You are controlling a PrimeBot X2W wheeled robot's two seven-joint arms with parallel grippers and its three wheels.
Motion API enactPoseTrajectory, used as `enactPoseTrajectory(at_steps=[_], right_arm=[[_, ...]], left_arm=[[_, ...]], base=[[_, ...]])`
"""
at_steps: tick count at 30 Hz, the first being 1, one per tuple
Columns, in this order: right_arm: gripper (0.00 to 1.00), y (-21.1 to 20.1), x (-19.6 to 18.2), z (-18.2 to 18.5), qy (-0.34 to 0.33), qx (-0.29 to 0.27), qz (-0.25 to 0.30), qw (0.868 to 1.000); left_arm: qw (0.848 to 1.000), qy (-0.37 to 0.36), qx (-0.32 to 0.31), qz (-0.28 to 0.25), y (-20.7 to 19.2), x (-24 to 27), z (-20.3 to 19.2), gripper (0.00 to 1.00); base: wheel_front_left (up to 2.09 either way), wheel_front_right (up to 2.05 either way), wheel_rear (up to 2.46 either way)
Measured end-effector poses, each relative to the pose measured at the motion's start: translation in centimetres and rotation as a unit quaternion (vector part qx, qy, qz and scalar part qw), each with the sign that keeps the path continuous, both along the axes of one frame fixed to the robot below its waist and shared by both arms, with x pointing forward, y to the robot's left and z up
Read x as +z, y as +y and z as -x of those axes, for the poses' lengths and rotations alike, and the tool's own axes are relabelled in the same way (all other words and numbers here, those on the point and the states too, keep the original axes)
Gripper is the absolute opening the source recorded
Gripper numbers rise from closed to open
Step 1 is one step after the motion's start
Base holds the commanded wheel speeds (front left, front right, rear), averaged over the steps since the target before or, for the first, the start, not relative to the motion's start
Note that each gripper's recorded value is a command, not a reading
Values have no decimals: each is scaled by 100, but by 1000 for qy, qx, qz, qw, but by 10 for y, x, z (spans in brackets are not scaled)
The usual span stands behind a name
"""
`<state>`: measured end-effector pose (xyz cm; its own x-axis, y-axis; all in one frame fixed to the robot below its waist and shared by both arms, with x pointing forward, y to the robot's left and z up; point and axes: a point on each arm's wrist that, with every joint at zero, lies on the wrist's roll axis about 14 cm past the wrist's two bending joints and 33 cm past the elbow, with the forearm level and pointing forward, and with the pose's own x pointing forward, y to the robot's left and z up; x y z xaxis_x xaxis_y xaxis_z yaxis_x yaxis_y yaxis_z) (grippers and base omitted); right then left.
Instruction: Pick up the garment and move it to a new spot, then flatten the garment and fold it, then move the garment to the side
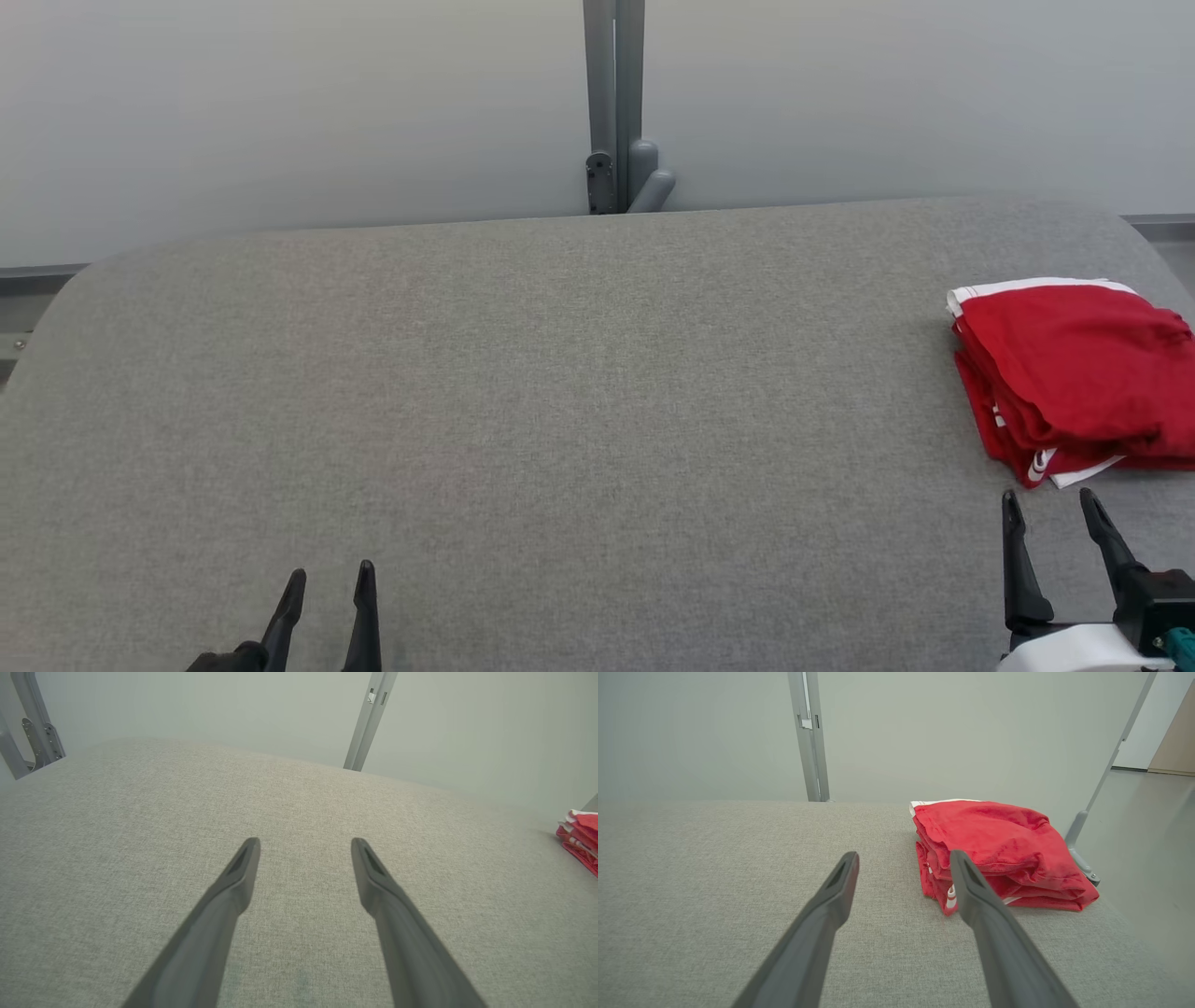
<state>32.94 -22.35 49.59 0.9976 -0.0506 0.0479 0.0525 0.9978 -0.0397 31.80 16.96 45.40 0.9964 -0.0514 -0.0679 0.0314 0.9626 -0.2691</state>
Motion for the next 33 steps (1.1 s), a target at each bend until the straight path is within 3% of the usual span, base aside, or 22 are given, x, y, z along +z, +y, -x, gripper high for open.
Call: enactPoseTrajectory(at_steps=[8,33], right_arm=[[100,37,5,-16,-6,59,4,998],[100,53,5,-15,-9,80,-37,996]], left_arm=[[999,0,39,2,22,-1,15,100],[999,0,49,8,27,-1,20,100]], base=[[0,0,0],[0,0,0]])
